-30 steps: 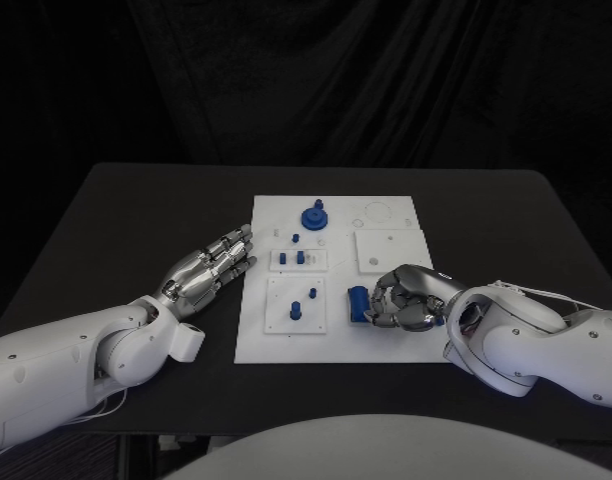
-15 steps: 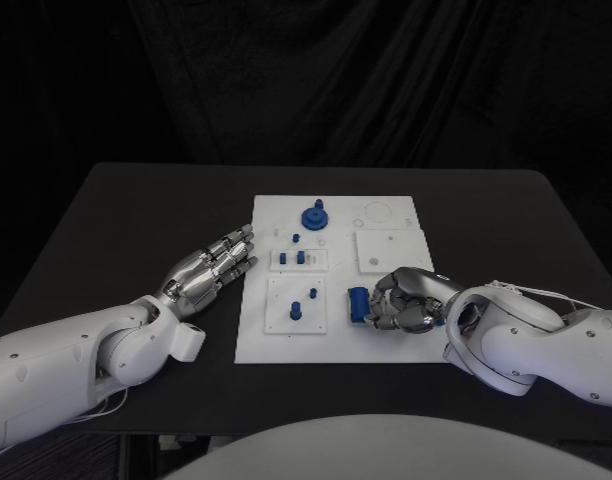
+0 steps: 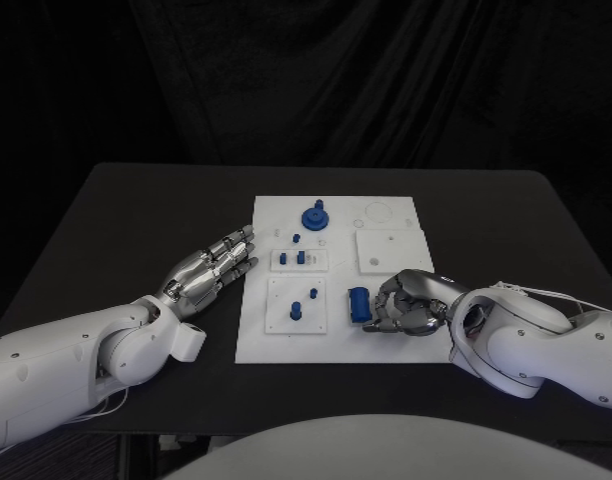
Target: Assemble the parts on the task board
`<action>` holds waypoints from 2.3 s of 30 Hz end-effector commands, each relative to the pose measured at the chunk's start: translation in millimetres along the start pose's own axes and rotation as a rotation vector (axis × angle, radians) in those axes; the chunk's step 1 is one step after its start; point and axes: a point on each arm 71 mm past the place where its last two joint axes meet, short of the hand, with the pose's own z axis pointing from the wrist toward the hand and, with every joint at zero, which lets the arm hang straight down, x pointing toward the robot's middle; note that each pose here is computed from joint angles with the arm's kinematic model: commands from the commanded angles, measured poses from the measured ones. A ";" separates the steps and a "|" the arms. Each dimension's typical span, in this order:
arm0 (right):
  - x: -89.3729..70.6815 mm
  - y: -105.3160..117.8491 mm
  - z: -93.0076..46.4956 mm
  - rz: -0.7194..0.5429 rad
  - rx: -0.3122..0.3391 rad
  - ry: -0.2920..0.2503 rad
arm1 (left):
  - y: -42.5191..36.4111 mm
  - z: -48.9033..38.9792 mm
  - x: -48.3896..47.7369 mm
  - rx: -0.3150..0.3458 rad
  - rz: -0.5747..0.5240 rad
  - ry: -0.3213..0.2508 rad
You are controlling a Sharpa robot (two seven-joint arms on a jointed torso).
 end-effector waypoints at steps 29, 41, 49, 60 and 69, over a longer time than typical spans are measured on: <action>-81.1 -42.1 -26.5 -0.183 0.280 -0.144 | -22.2 -16.9 2.2 0.187 0.098 -0.067; -71.8 -53.3 -25.4 -0.252 0.363 -0.105 | -23.2 -16.0 6.4 0.175 0.088 -0.042; -59.6 -56.2 -24.4 -0.258 0.377 -0.069 | -21.6 -14.0 7.0 0.164 0.083 -0.034; -49.4 -56.9 -21.5 -0.260 0.374 -0.043 | -18.8 -11.5 6.4 0.147 0.076 -0.023; -41.3 -60.8 -20.0 -0.265 0.380 -0.015 | -16.6 -10.2 5.6 0.129 0.069 -0.014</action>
